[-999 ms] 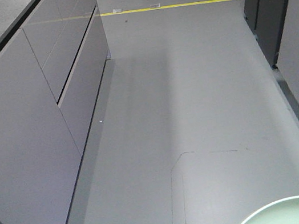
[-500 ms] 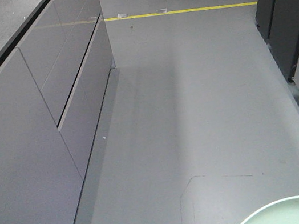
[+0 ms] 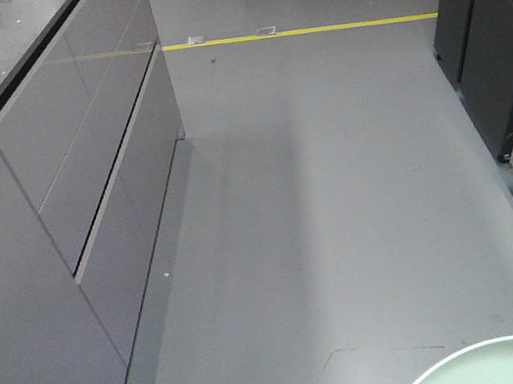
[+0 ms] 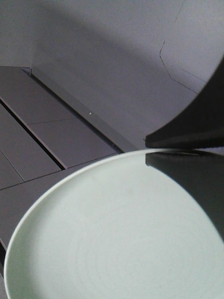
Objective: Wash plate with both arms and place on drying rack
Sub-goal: 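Drive the base around the cabinet toward the sink counter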
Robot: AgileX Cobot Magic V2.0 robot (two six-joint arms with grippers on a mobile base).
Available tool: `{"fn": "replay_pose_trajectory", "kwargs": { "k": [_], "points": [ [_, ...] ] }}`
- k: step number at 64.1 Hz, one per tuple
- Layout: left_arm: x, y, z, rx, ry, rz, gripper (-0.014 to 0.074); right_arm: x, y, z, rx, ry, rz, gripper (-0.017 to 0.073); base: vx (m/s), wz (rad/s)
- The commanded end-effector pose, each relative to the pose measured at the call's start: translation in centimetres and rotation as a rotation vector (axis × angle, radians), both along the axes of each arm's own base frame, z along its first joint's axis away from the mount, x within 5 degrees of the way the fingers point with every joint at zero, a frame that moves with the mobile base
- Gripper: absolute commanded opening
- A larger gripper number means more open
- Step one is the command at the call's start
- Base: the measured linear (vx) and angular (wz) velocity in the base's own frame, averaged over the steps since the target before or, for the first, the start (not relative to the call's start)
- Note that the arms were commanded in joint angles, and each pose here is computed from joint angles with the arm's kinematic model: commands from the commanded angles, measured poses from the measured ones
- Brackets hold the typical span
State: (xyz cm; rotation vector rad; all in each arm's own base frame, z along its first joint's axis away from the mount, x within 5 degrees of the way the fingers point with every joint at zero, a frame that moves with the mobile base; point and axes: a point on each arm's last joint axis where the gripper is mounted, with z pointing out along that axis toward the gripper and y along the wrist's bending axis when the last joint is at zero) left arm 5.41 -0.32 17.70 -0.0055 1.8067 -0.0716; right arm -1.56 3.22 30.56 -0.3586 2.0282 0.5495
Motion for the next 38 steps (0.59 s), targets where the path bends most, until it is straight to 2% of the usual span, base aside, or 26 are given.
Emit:
{"fn": "replay_pose_trajectory", "kwargs": {
  "k": [1,38],
  "points": [
    [-0.05,-0.01,1.56,-0.013,-0.109,-0.003,-0.0006,0.36,0.11,1.22,0.048,-0.060,-0.018,-0.0004,0.33,-0.13],
    [-0.05,-0.01,1.56,-0.013,-0.109,-0.003,-0.0006,0.36,0.11,1.22,0.048,-0.060,-0.018,-0.0004,0.32,-0.12]
  ]
}}
